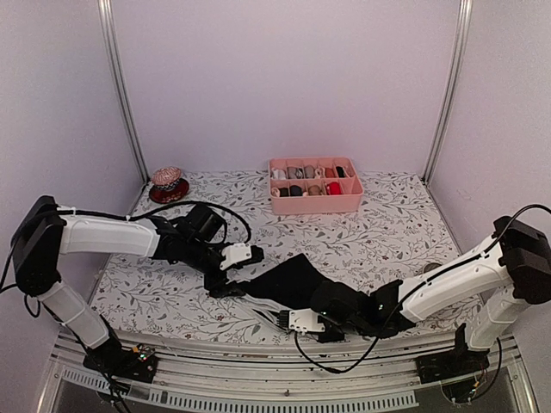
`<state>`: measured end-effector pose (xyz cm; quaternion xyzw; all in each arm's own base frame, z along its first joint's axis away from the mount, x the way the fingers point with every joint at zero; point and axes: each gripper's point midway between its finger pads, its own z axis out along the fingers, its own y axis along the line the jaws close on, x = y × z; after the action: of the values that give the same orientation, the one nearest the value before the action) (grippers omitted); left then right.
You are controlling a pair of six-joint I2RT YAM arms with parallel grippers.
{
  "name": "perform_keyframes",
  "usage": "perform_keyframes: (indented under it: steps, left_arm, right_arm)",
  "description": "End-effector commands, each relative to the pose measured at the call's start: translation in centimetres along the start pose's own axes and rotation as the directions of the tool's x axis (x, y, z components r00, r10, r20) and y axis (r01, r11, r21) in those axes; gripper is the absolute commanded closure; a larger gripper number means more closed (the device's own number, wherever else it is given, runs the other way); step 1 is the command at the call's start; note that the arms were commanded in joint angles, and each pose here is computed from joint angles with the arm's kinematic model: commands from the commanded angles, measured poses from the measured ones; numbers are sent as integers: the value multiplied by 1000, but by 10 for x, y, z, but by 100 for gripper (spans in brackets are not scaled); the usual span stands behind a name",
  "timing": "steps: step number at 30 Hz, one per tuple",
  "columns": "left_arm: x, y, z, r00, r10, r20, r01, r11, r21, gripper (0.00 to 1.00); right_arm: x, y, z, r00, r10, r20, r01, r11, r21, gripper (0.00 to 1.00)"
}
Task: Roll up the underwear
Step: Adjust the underwear at the center of the board.
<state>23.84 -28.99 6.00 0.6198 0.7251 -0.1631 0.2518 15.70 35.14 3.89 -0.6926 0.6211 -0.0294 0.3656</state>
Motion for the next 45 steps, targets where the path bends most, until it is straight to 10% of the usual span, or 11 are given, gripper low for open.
perform_keyframes:
  steps: [1,14,22,30,45]
  left_arm:
    - [-4,-11,2,998,62,0,-62,998,-21,17]
    - [6,-10,13,996,81,-44,-84,994,-69,17]
    - [8,-5,12,996,76,-52,-81,991,-102,35]
    - [5,-2,7,996,77,-41,-81,989,-125,64]
    - [0,8,-7,998,62,-2,-62,984,-168,66]
  right_arm:
    - [-4,15,-1,1000,14,25,-13,999,-53,72]
    - [16,15,20,997,-33,-69,35,999,20,66]
    - [7,8,11,999,-16,-34,17,999,29,97]
    - [-1,4,13,999,-9,-44,10,1000,25,98]
    - [-12,1,9,997,14,-82,-16,1000,-18,93]
